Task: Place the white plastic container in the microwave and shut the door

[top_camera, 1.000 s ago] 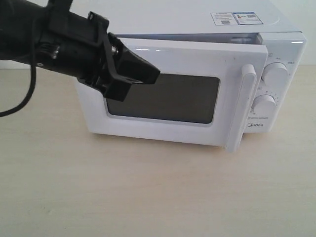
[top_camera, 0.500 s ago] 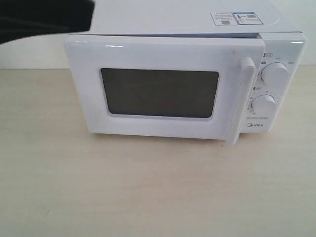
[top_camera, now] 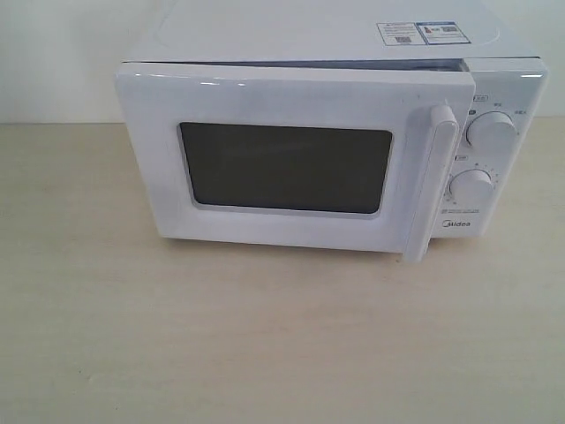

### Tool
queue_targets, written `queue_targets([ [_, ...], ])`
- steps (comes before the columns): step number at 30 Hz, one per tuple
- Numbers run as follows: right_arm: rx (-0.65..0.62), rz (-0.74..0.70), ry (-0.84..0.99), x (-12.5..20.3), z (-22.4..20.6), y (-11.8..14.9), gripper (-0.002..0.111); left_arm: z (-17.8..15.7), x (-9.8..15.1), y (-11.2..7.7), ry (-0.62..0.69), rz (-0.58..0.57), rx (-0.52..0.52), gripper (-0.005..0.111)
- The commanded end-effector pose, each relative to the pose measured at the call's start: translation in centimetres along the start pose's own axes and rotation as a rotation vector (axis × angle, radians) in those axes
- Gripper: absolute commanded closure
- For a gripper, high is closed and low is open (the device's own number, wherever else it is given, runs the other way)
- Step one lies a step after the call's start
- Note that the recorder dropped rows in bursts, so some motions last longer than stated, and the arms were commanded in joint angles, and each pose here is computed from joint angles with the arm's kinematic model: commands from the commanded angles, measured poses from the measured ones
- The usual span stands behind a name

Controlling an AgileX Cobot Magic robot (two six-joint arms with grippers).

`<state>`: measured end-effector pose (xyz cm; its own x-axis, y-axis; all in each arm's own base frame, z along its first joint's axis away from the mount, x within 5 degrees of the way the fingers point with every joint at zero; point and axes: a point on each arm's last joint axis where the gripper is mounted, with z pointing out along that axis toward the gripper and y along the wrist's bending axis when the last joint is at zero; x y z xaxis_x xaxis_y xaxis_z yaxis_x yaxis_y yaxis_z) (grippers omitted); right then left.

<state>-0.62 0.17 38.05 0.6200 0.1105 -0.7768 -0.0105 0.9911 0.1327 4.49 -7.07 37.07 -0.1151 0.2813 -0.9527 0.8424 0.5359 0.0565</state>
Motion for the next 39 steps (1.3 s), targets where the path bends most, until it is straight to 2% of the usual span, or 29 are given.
queue_targets([
  [1,0.110,-0.004,0.400,-2.7,2.8,0.0,0.108,0.0,-0.3,0.3,-0.055,-0.062,-0.031,0.102],
  [4,0.018,0.057,0.703,-0.7,4.1,0.5,0.108,0.0,-0.4,0.2,-0.064,-0.075,-0.023,0.102],
  [5,-0.023,0.135,0.836,0.6,4.2,1.0,0.108,0.0,-0.3,0.2,-0.058,-0.074,-0.019,0.102],
  [7,-0.057,0.198,0.988,2.0,4.3,1.5,0.108,0.0,-0.2,0.1,-0.049,-0.074,-0.012,0.102],
  [12,-0.046,0.224,1.170,4.4,5.2,1.7,0.108,0.0,-0.1,0.0,-0.036,-0.079,-0.002,0.102],
  [19,-0.027,0.235,1.162,5.7,7.0,1.7,0.108,0.0,-0.1,0.0,-0.034,-0.081,-0.001,0.102],
  [21,-0.077,0.262,1.157,6.1,7.6,2.2,0.108,0.0,-0.1,0.0,-0.034,-0.081,-0.001,0.102],
  [23,-0.179,0.298,1.156,6.6,8.1,3.0,0.108,0.0,-0.1,0.0,-0.034,-0.081,-0.001,0.102],
  [25,-0.262,0.396,1.133,7.4,8.7,3.9,0.108,0.0,-0.1,0.0,-0.034,-0.081,-0.001,0.102],
  [27,-0.269,0.532,1.088,8.6,8.7,4.3,0.108,0.0,-0.1,0.0,-0.034,-0.081,-0.001,0.102],
  [29,-0.237,0.601,1.059,10.1,8.2,4.1,0.108,0.0,-0.1,0.0,-0.034,-0.089,0.000,0.102],
  [33,-0.222,0.566,1.083,13.5,6.1,3.4,0.108,0.0,-0.1,0.0,-0.034,-0.105,0.000,0.102],
  [39,-0.321,0.545,1.106,15.1,4.1,3.7,0.108,0.0,-0.2,0.1,-0.046,-0.104,-0.009,0.102],
])
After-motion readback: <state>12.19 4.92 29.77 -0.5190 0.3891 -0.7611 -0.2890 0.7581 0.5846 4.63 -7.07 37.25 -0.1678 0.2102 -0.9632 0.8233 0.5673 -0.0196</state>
